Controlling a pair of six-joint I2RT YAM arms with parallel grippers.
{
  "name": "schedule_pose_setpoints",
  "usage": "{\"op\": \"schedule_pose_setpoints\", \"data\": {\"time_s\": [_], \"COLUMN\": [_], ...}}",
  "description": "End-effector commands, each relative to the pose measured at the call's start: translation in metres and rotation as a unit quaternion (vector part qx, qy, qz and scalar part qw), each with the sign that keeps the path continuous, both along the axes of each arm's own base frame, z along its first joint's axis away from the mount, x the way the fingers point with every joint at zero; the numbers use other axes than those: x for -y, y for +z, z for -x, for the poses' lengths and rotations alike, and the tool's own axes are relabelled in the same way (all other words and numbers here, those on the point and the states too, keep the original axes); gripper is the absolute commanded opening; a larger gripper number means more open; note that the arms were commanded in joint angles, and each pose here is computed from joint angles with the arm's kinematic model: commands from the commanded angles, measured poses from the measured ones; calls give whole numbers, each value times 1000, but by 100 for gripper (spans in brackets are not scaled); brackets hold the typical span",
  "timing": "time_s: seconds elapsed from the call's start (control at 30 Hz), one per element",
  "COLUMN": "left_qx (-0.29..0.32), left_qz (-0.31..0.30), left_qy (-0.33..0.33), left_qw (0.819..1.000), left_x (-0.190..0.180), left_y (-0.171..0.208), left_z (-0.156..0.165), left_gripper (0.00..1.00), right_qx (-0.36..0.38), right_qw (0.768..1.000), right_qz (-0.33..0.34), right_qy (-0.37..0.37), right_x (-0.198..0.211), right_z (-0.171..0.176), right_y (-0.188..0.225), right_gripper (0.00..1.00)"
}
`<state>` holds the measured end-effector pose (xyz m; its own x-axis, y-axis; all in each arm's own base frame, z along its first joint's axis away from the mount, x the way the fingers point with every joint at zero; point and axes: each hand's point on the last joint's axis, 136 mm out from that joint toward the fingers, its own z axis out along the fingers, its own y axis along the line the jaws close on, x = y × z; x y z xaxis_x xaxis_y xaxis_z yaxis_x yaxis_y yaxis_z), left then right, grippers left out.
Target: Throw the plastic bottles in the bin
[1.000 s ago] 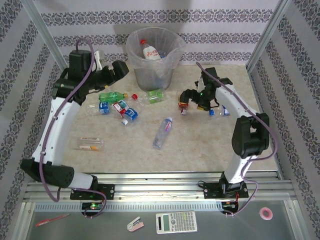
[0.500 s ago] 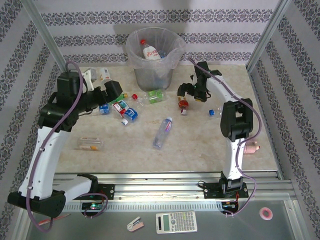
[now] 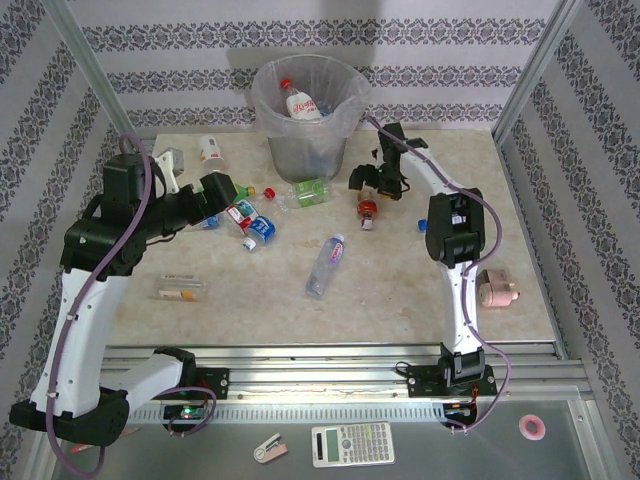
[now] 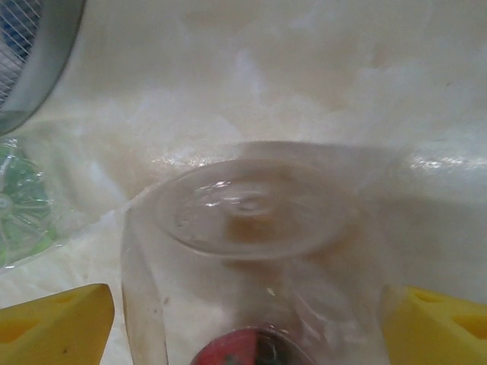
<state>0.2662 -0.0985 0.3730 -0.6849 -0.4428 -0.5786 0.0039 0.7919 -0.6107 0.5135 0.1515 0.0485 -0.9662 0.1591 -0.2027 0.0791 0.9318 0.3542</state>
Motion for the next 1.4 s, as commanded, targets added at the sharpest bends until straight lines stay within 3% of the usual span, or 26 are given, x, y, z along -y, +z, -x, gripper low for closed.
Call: {"op": "schedule_pose_setpoints", "data": {"time_s": [0.0,0.23,0.3,0.57,0.77,0.87,0.93,1.03,1.17,1.27,1.37], "left_qx": [12,7,7,25,18,10,5,-1,-7,-17,-22], "left_qz": [-10,-15,-14,10,9,4,2,-1,-2,5,18], "left_qy": [-1,8,9,12,14,17,19,18,21,20,24], "left_qw": [1000,1000,1000,1000,1000,1000,1000,1000,1000,1000,999], "left_x": [-2,-4,-4,3,5,4,4,3,3,5,6], "left_y": [9,5,4,-1,-8,-13,-16,-19,-25,-37,-52], "left_z": [8,3,-1,-20,-32,-35,-36,-37,-38,-40,-38], "left_gripper": [100,100,100,100,100,100,100,100,100,100,100], "right_qx": [-16,1,3,7,-43,-58,-48,15,145,233,243], "right_qw": [1000,999,998,994,991,988,987,981,937,899,857], "right_qz": [9,-6,-14,-57,-20,-15,-48,-142,-302,-365,-451], "right_qy": [-9,-48,-60,-93,-128,-144,-146,-132,-96,-64,-58], "right_x": [-4,12,19,45,76,84,75,45,-5,-31,-47], "right_z": [3,9,15,62,112,122,113,78,12,-27,-56], "right_y": [-8,8,18,58,55,52,61,115,258,362,395], "right_gripper": [84,56,53,53,52,52,51,51,54,70,88]}}
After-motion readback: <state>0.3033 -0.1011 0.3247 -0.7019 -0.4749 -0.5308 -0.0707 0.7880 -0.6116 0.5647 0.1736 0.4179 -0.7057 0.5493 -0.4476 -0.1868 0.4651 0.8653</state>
